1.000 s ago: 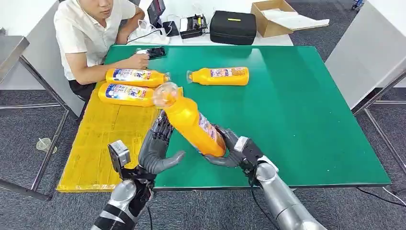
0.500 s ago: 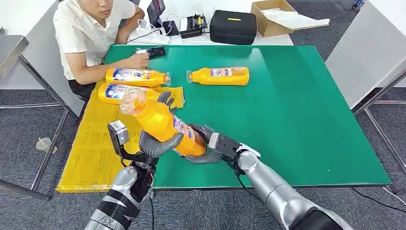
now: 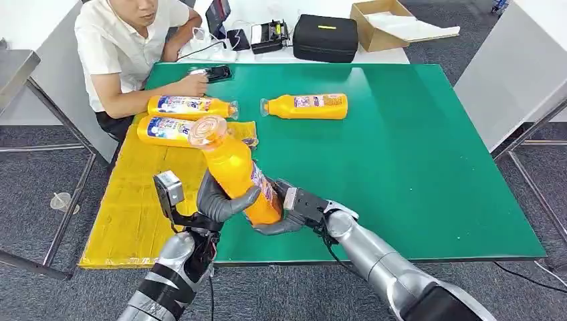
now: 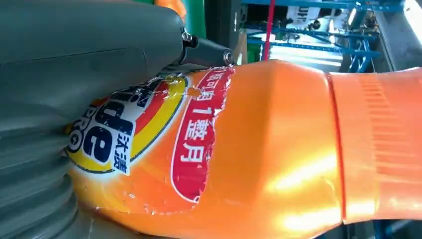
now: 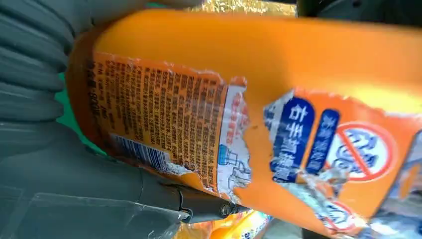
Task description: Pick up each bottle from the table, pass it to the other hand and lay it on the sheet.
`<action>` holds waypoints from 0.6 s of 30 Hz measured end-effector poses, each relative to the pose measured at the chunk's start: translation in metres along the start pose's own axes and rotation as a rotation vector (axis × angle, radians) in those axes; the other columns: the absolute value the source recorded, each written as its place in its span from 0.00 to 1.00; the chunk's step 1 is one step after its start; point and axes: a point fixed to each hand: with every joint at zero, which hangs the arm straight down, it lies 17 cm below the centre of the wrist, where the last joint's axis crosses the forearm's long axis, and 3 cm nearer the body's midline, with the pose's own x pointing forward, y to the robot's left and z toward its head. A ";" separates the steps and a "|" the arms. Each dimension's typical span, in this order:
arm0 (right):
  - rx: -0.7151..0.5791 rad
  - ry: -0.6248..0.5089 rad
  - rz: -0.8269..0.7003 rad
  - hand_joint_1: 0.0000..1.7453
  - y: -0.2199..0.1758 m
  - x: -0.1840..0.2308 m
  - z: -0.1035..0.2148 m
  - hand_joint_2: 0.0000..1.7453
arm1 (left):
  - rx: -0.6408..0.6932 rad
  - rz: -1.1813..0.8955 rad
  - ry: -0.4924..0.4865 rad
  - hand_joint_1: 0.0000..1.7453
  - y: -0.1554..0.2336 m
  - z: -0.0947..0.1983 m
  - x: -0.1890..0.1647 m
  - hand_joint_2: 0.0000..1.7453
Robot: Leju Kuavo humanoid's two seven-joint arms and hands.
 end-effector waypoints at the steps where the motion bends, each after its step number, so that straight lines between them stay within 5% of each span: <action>1: -0.002 0.002 -0.002 0.00 0.000 -0.001 0.000 1.00 | -0.001 0.001 0.000 1.00 0.000 0.000 0.000 1.00; 18: -0.155 0.060 0.005 0.00 -0.005 -0.032 0.015 1.00 | -0.003 0.052 0.041 1.00 0.004 0.007 -0.003 1.00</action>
